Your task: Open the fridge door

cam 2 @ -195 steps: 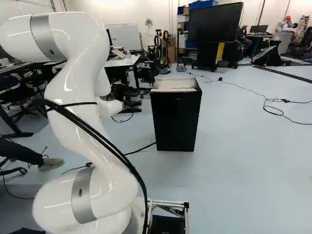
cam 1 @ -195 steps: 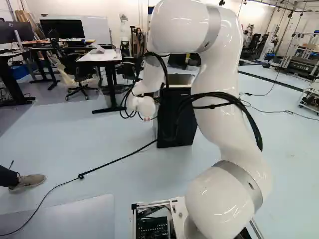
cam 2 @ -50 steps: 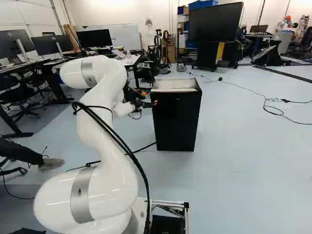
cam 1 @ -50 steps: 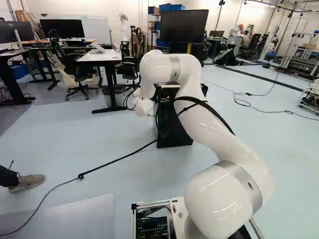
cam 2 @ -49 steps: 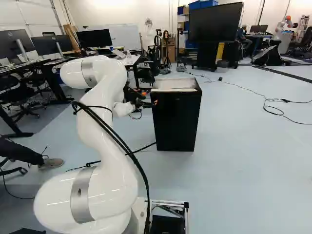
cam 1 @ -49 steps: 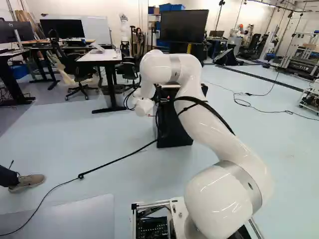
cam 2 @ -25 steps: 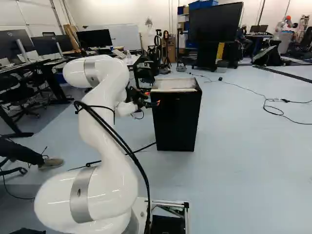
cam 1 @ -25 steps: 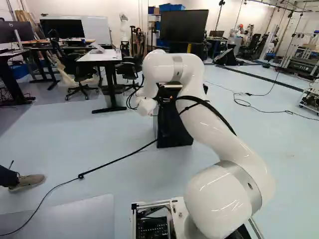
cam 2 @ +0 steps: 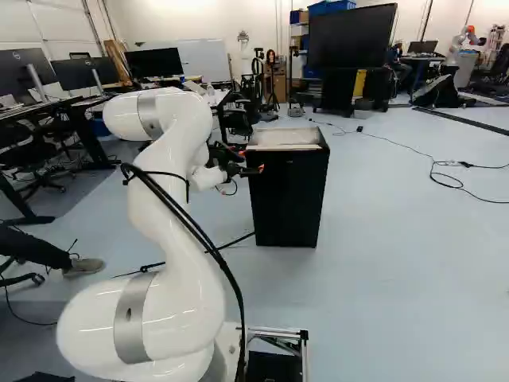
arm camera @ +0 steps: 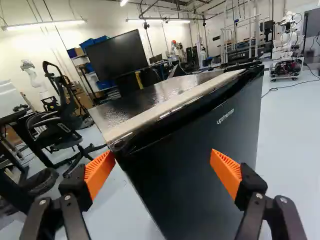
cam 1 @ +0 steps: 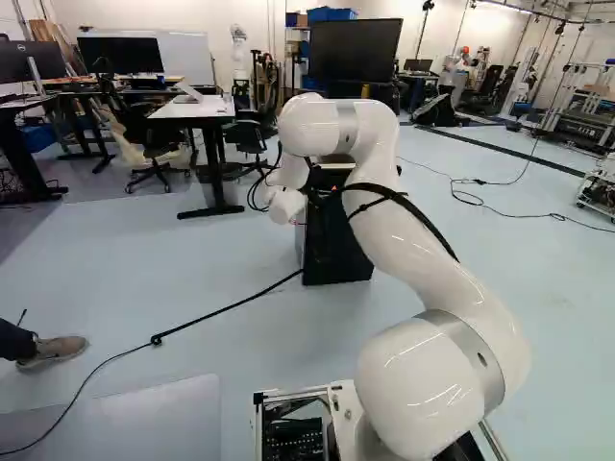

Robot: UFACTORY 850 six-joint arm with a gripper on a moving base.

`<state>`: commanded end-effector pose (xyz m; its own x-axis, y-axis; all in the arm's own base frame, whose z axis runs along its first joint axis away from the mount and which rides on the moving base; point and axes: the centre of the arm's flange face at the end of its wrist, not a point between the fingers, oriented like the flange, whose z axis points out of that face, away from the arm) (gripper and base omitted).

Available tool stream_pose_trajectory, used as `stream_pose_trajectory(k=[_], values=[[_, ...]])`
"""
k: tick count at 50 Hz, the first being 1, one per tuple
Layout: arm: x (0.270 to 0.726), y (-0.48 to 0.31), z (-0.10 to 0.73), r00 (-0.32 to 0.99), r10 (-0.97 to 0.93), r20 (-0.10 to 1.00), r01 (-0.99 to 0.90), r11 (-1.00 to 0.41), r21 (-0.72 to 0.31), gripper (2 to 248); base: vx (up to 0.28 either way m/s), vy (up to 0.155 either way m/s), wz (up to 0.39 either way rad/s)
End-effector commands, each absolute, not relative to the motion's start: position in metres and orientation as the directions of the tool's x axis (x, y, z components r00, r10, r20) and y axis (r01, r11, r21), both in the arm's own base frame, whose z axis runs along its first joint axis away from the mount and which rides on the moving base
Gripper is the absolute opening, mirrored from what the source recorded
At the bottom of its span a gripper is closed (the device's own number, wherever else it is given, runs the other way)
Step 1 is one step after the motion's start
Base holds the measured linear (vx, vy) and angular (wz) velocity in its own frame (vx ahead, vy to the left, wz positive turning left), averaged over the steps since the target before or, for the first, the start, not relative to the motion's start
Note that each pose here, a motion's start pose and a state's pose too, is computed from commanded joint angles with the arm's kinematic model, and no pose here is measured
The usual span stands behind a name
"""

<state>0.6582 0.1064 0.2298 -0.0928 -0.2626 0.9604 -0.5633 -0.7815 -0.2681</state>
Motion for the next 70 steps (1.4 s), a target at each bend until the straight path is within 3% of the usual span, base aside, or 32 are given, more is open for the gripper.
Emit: stream_pose_trajectory(k=[27, 70], values=[[0.642, 0.104, 0.232, -0.078, -0.265, 0.961, -0.589, -0.766, -0.259, 247, 0.000, 0.000, 0.000], [0.538, 0.093, 0.241, -0.006, -0.277, 0.961, -0.745, -0.640, -0.189, 247, 0.000, 0.000, -0.001]])
